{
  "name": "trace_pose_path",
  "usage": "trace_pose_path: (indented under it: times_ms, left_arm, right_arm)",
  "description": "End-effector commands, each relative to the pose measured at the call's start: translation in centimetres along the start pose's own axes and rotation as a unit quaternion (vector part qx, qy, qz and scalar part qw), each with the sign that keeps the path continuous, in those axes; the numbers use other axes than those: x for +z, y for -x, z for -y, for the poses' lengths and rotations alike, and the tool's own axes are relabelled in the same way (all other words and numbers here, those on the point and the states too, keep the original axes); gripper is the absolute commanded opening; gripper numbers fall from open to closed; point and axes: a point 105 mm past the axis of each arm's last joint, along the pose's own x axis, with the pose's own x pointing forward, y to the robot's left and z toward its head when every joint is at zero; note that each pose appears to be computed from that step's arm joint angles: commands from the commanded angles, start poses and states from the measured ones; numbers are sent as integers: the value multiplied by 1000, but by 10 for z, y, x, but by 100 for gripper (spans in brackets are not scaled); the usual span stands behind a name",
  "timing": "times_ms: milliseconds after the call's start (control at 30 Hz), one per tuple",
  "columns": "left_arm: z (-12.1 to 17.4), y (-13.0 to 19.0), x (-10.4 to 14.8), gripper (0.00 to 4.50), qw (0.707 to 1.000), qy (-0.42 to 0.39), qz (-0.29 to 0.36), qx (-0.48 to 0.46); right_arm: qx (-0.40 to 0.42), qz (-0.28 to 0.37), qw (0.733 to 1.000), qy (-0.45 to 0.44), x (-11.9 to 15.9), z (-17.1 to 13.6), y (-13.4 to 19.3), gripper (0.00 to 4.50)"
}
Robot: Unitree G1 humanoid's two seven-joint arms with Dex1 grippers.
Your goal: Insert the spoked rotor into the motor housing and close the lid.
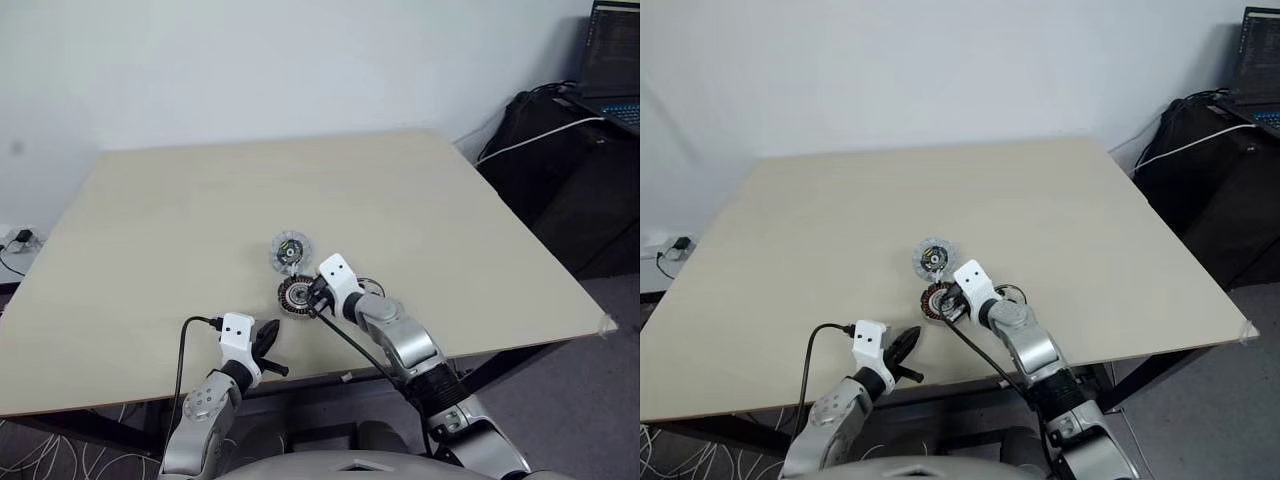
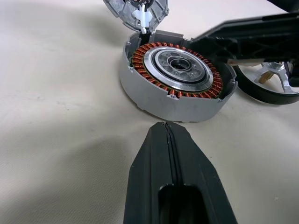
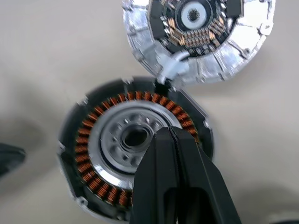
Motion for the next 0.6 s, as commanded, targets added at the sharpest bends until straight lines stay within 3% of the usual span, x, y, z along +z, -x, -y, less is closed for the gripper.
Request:
trace_pose_path:
  times_ms: [33,267,500,600]
  left_arm:
    - [6,-2,17,0,999,-10,28,-12]
    - [6,-1,17,0,1000,-8,29,-9]
    - [5,0,17,0,999,-5,31,-7]
    - [5,0,17,0,999,-3,31,-6]
  right_arm:
    - [6,43,999,17,28,-4,-2,3]
    - [11,22,1000,15,17,-6,-6,3]
    - [9,-61,998,22,-27,-2,-5,3]
    - [5,-59,998,20,-28,0,-3,3]
